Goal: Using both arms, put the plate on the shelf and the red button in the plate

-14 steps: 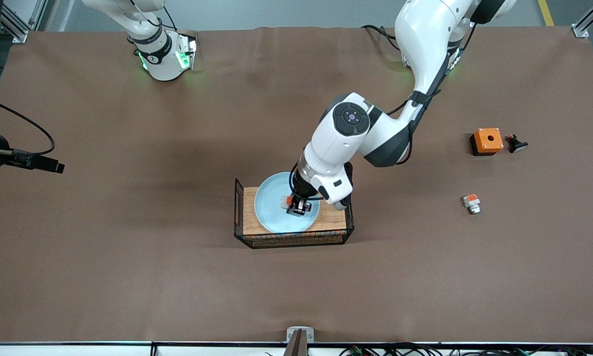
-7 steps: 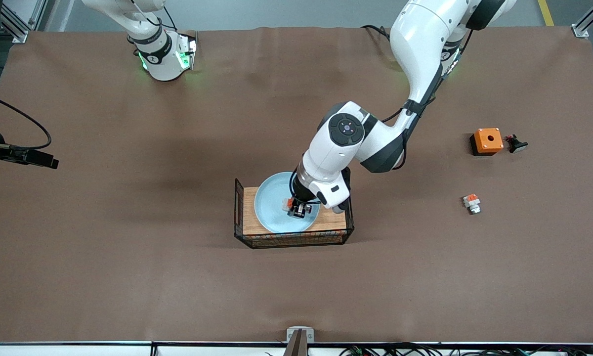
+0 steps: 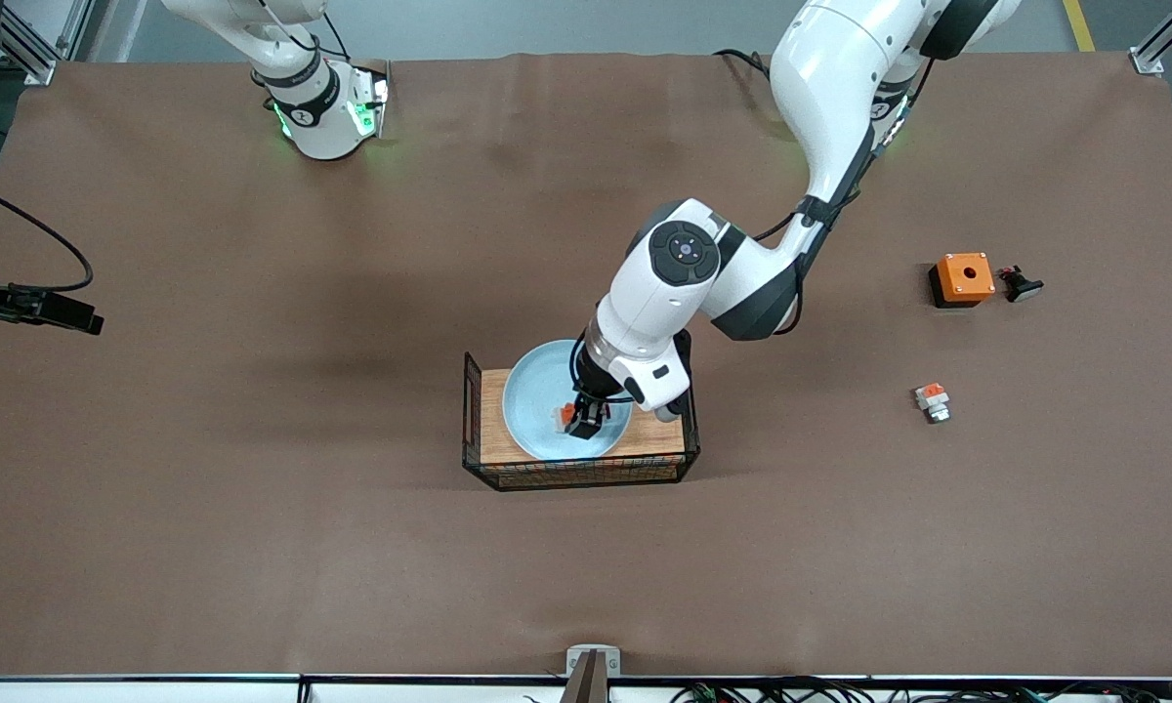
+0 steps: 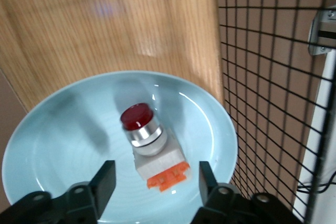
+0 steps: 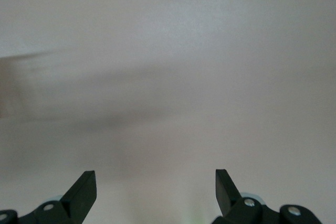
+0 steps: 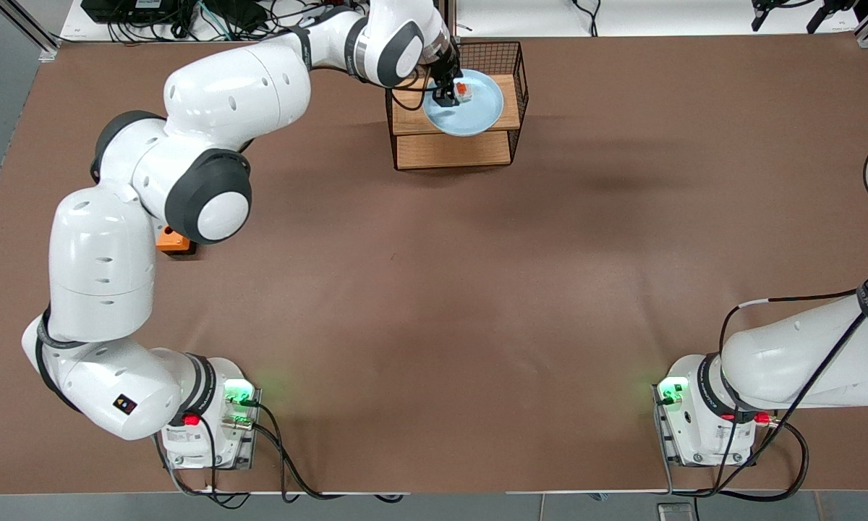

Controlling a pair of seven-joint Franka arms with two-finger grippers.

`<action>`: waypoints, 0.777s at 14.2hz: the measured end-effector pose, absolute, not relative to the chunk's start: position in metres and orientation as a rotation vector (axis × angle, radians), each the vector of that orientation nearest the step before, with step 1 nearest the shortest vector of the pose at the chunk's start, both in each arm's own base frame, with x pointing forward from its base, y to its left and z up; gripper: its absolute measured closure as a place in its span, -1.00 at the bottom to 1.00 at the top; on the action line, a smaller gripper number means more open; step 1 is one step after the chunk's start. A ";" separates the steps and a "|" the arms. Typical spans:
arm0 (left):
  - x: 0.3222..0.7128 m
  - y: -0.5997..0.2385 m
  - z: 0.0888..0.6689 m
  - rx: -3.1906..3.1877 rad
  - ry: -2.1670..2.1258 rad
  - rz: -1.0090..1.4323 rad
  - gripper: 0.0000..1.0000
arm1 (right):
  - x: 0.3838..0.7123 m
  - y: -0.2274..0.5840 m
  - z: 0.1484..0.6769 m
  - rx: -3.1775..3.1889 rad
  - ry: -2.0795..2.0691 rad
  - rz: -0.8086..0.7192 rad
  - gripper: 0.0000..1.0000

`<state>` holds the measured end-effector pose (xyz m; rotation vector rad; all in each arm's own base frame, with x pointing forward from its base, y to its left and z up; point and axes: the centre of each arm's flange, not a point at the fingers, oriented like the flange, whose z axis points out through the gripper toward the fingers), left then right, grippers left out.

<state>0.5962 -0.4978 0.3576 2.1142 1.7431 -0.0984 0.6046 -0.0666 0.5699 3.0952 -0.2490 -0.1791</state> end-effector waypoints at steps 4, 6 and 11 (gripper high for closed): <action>0.604 -0.490 0.397 2.067 1.720 -0.074 -1.00 | 0.591 -0.066 0.585 3.092 -0.253 -0.257 -1.00; 0.610 -0.475 0.420 2.055 1.737 -0.066 -1.00 | 0.586 -0.064 0.599 3.094 -0.250 -0.255 -1.00; 0.635 -0.422 0.463 2.039 1.749 -0.024 -1.00 | 0.559 -0.059 0.638 3.120 -0.245 -0.175 -1.00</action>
